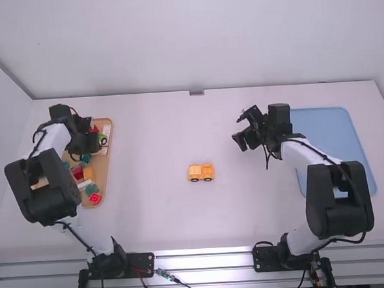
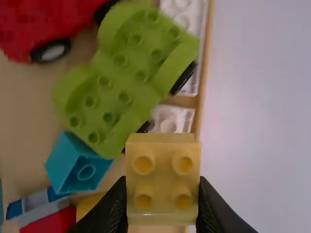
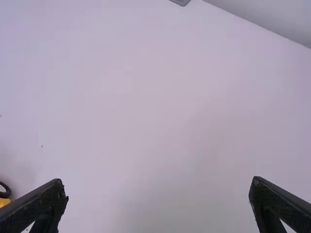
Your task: Assemble lego blocks to make yellow taxi
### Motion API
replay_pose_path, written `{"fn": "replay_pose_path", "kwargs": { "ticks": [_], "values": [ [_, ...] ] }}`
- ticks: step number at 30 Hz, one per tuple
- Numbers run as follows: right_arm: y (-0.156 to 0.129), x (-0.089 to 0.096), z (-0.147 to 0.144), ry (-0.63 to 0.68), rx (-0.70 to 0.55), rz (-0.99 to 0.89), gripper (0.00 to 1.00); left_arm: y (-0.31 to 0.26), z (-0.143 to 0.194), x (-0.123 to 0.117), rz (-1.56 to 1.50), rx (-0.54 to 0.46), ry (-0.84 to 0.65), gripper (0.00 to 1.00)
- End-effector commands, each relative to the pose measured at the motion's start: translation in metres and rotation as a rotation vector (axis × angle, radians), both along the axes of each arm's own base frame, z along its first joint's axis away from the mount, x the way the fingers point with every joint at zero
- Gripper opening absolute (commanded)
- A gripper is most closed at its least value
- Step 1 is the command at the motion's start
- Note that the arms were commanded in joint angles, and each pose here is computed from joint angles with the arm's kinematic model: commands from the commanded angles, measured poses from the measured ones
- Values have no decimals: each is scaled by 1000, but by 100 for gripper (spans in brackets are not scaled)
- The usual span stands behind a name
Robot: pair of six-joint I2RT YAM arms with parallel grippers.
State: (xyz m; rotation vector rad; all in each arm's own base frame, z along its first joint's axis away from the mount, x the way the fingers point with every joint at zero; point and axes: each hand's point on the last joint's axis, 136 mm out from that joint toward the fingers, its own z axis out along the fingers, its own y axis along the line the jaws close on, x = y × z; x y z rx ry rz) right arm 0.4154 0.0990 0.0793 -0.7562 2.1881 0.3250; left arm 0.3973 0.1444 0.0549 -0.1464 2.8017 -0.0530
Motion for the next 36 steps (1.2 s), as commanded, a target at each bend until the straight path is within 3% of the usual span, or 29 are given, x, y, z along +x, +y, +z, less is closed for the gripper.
{"fn": "replay_pose_path", "kwargs": {
  "ticks": [1,6,11,16,24,29,32,36],
  "values": [
    [0,5,13,-33,6,-2,99,-22,16,13,-60,-4,-36,2],
    [-1,8,16,-47,7,-5,99,-90,36,29,-345,55,-86,2],
    [-12,11,17,-56,8,-30,99,-173,42,27,-699,106,-106,2],
    [-37,16,17,-14,68,-153,99,-263,39,3,-1101,136,-120,2],
    [-73,14,11,57,129,-302,99,-356,43,-24,-1434,172,-214,1],
    [-106,4,-2,125,107,-417,99,-401,43,-41,-1580,151,-281,1],
    [-138,-11,-12,192,33,-575,99,-422,45,-55,-1661,95,-315,1],
    [-151,-22,-8,205,-22,-631,99,-437,36,-58,-1689,84,-330,1]
  ]
}}
